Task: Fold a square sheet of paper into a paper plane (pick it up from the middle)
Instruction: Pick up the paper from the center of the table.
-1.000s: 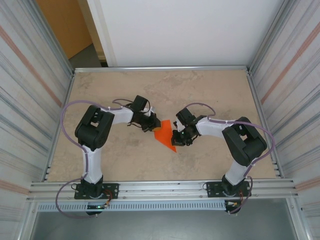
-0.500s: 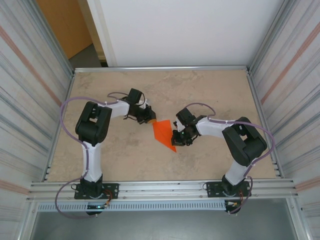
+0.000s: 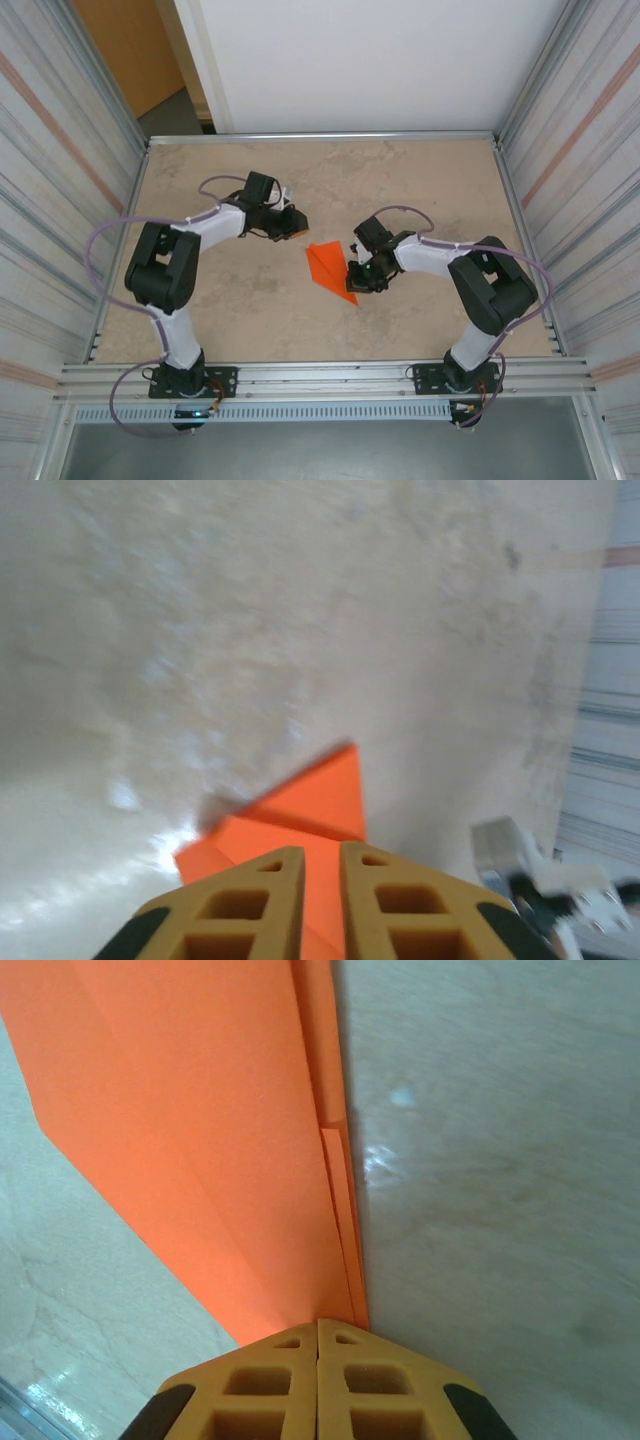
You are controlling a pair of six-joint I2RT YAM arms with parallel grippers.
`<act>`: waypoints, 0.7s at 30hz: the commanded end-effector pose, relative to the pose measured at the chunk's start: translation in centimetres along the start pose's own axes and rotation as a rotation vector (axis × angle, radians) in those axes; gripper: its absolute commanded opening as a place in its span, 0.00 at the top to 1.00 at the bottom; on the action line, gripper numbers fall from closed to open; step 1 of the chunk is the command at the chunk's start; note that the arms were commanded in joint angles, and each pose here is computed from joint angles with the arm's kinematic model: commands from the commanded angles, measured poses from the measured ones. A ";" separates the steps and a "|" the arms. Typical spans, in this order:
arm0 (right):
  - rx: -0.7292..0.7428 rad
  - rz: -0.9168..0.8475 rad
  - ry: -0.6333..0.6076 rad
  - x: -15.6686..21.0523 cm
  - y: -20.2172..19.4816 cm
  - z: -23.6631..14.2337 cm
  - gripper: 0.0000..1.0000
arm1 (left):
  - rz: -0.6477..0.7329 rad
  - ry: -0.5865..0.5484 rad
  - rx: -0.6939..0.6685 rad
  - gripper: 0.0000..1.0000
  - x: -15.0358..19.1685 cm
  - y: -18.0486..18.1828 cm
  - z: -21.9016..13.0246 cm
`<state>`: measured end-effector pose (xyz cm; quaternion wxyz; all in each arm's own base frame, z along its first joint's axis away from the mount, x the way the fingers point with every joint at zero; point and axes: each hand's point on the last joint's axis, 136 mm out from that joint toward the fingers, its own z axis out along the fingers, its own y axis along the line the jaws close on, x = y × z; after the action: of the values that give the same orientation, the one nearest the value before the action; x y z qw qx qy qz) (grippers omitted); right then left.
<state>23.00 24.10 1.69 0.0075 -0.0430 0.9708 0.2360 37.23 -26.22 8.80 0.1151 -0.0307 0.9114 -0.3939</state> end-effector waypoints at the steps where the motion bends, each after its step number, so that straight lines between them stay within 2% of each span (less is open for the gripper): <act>1: -0.047 0.025 -0.070 -1.0 1.3 -2.7 0.85 | -0.074 -0.032 -0.003 0.79 1.3 0.7 -0.6; 4: -0.136 0.005 -0.185 -3.4 3.3 -5.1 0.70 | -0.120 -0.046 0.014 0.69 2.3 1.0 -0.9; 7: -0.157 0.009 -0.253 -5.0 3.0 -6.0 0.61 | -0.142 -0.058 0.030 0.64 3.0 0.8 -1.2; 10: -0.160 -0.026 -0.245 -5.7 2.7 -5.6 0.60 | -0.164 -0.069 0.034 0.57 3.4 1.0 -1.4; 15: -0.162 -0.079 -0.205 -6.4 2.7 -4.4 0.59 | -0.192 -0.078 0.042 0.51 3.9 1.5 -1.2; 21: -0.220 -0.130 -0.142 -6.6 3.6 -2.7 0.66 | -0.198 -0.081 0.053 0.49 4.0 1.6 -1.2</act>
<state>28.99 25.50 5.54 0.0888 -0.0585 0.9414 0.3202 32.85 -24.65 6.30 0.0934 -0.1350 0.8954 -0.4139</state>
